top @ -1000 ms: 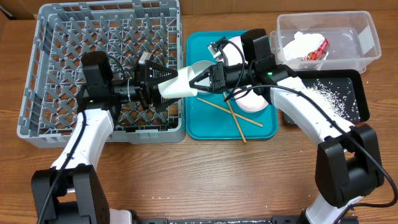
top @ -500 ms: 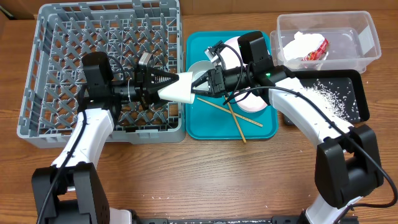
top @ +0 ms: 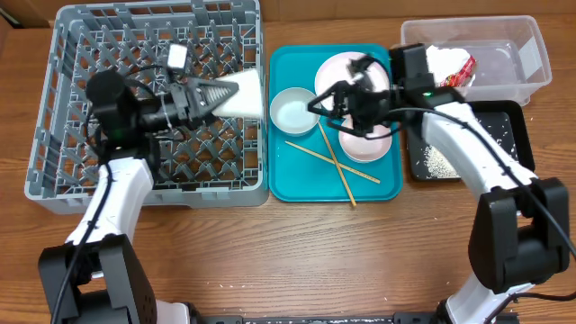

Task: Sort waste into correct bins and load items into the dishwasher
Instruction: 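Lower the cup into the dish rack with the left gripper and release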

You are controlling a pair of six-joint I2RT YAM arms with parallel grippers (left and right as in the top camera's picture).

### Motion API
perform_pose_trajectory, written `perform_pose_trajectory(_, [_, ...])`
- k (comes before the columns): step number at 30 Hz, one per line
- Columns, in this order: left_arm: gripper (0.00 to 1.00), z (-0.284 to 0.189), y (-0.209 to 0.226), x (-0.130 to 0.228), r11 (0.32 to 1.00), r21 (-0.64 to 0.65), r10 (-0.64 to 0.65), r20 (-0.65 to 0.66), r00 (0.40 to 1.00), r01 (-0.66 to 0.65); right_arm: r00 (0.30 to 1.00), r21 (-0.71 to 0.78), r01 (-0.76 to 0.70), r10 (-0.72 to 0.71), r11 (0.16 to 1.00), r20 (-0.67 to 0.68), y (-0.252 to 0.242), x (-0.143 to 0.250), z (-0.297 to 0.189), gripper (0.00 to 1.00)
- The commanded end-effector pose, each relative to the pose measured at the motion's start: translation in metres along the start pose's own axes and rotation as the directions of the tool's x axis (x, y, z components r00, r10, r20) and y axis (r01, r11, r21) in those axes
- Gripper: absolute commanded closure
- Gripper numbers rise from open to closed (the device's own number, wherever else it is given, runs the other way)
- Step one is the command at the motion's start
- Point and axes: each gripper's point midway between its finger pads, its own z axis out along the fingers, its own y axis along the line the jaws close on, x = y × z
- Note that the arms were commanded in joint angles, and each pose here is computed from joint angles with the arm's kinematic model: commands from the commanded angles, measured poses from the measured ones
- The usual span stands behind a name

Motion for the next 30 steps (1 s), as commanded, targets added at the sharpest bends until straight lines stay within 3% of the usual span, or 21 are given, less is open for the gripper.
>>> perform_pose_trajectory(1, [0.6, -0.015, 0.008, -0.044, 0.995, -0.089, 0.054, 0.228, 0.972, -0.034, 0.995, 0.259, 0.034, -0.057, 0.965, 0.083, -0.028, -0.009, -0.019, 0.07])
perform_pose_trajectory(6, [0.58, -0.023, 0.03, -0.072, 0.968, -0.251, 0.091, 0.348, 0.933, -0.001, 0.986, 0.501, -0.014, -0.07, 0.865, 0.149, -0.035, -0.009, -0.061, 0.04])
perform_pose_trajectory(13, [0.59, -0.028, 0.008, -0.088, 0.838, -0.545, 0.215, 0.28, 0.936, -0.029, 0.967, 0.619, -0.034, -0.131, 0.785, 0.219, -0.02, -0.008, -0.103, 0.0])
perform_pose_trajectory(16, [0.61, -0.037, -0.003, -0.077, 0.697, -0.717, 0.251, 0.212, 0.944, -0.024, 0.966, 0.626, -0.037, -0.134, 0.779, 0.223, -0.018, -0.005, -0.107, 0.0])
perform_pose_trajectory(17, [0.62, -0.042, -0.004, -0.061, 0.592, -0.806, 0.241, 0.165, 0.956, -0.01, 0.967, 0.628, -0.039, -0.129, 0.778, 0.22, -0.019, -0.004, -0.107, 0.0])
perform_pose_trajectory(23, [0.61, -0.05, 0.026, 0.009, 0.269, -0.963, 0.094, 0.021, 0.995, -0.005, 0.968, 0.629, -0.041, -0.125, 0.776, 0.217, -0.02, -0.003, -0.107, 0.0])
perform_pose_trajectory(30, [0.64, -0.051, 0.066, 0.05, 0.096, -0.994, -0.08, -0.064, 0.995, -0.057, 0.972, 0.633, -0.047, -0.111, 0.773, 0.208, -0.022, 0.001, -0.107, 0.0])
